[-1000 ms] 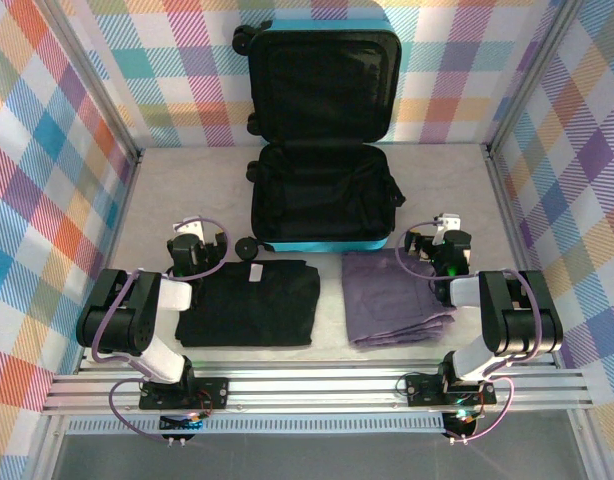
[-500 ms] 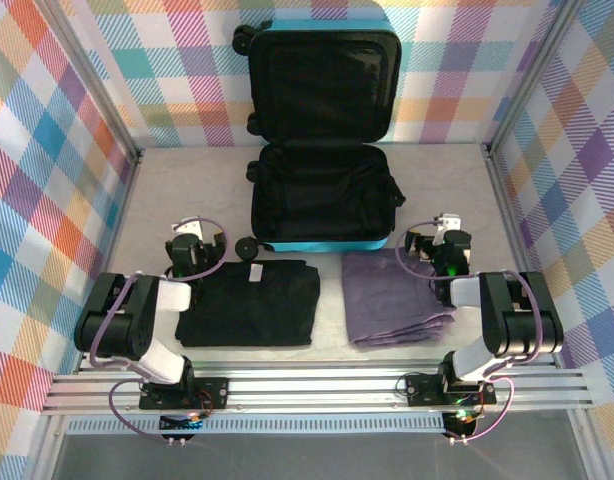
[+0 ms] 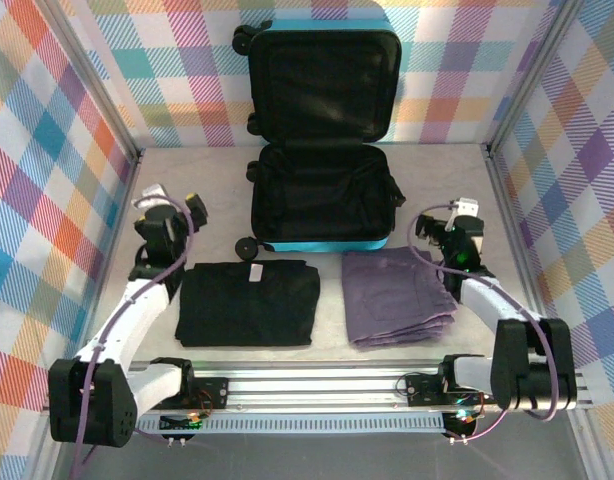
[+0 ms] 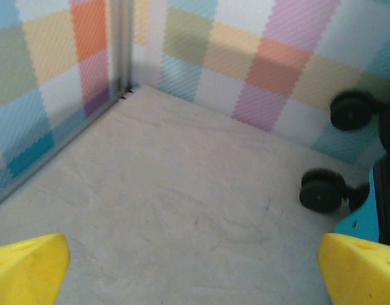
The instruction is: Pack the luggage
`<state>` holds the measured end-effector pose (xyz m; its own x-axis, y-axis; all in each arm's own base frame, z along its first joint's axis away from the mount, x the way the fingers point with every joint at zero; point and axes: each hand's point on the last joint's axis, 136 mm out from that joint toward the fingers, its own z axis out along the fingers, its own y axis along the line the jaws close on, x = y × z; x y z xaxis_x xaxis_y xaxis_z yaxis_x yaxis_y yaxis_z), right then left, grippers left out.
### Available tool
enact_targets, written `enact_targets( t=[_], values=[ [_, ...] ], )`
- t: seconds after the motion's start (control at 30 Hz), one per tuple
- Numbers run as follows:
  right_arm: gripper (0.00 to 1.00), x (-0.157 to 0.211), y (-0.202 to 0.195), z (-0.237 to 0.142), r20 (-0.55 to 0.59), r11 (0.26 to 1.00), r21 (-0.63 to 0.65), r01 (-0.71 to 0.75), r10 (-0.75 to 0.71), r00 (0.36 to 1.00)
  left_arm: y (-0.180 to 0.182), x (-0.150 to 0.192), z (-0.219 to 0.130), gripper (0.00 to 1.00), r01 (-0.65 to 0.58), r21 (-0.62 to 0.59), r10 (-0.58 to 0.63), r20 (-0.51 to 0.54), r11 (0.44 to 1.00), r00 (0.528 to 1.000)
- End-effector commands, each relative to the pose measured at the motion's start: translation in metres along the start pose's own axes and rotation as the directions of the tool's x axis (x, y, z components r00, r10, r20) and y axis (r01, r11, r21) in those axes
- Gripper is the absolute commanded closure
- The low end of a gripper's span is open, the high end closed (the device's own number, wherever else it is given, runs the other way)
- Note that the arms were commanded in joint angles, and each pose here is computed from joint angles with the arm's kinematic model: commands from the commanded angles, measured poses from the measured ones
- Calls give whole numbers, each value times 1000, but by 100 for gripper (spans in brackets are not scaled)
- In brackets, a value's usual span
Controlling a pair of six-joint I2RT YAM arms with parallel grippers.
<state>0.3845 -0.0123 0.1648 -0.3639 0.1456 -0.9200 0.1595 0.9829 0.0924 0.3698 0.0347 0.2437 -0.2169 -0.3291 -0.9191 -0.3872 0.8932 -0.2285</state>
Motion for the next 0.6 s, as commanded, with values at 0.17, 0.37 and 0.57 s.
enact_targets(
  t=[0.17,0.37,0.57],
  values=[
    [2,-28,53,-57,-129,997,-61,-40,32,991,53,81,-66,0,84,-285,-201,-413,955,888],
    [7,8,122,-99,-329,952,-266,-152,59,943,57,119,-96,0,-12,-291,-183,-634,957,751],
    [11,75,185,-131,-486,916,-356,-186,-12,874,68,147,-117,0,-60,-295,-180,-720,954,671]
  ],
)
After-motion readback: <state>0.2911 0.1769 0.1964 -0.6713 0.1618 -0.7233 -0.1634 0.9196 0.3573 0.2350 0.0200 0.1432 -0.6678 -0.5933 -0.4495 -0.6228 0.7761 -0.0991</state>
